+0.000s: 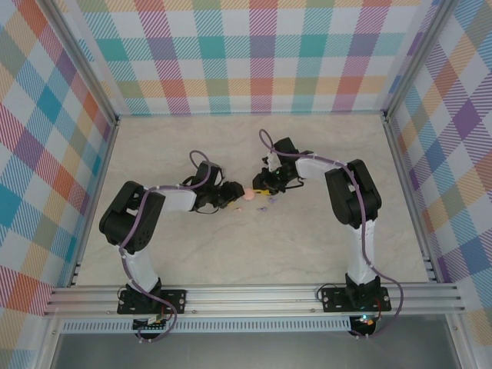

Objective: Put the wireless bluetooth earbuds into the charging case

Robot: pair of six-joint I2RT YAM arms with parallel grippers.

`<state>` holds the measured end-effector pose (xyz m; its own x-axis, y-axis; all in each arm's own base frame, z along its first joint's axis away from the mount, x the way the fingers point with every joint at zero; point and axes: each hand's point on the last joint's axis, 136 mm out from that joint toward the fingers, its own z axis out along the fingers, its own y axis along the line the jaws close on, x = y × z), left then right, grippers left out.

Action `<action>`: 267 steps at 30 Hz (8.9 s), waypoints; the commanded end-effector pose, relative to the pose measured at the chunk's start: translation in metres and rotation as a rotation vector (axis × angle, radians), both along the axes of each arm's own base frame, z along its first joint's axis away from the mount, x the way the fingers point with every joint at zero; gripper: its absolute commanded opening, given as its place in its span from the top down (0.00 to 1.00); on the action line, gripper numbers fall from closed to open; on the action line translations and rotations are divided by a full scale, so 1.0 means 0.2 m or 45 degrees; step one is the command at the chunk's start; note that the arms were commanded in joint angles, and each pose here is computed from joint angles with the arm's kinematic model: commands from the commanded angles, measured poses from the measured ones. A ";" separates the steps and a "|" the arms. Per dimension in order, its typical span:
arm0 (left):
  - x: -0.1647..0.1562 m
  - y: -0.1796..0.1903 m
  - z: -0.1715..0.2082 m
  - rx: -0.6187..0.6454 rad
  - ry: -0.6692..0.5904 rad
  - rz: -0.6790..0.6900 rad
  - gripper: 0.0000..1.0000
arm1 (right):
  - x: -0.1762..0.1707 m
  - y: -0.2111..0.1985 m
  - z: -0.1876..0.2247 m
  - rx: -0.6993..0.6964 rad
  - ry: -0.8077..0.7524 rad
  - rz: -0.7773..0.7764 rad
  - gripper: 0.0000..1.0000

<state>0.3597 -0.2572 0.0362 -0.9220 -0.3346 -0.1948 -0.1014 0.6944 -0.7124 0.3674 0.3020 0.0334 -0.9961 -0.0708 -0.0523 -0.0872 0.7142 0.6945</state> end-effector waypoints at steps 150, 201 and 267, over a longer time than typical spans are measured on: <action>-0.47 -0.31 1.52 -0.582 -1.035 -0.832 0.61 | -0.50 -0.12 1.60 0.890 -0.956 0.577 0.78; -0.51 -0.31 1.51 -0.345 -1.425 -0.995 0.87 | -0.60 -0.21 1.59 0.571 -1.233 0.676 0.35; -0.59 -0.33 1.51 -0.405 -1.344 -1.086 0.90 | -0.37 -0.30 1.66 0.289 -1.279 0.322 0.35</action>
<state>0.2419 -0.3238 0.3231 -0.3637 0.1251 -0.9231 0.9309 0.0858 -0.3551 0.2882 0.2549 0.3532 -0.4493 -0.2145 -0.8672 -0.8552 0.3840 0.3481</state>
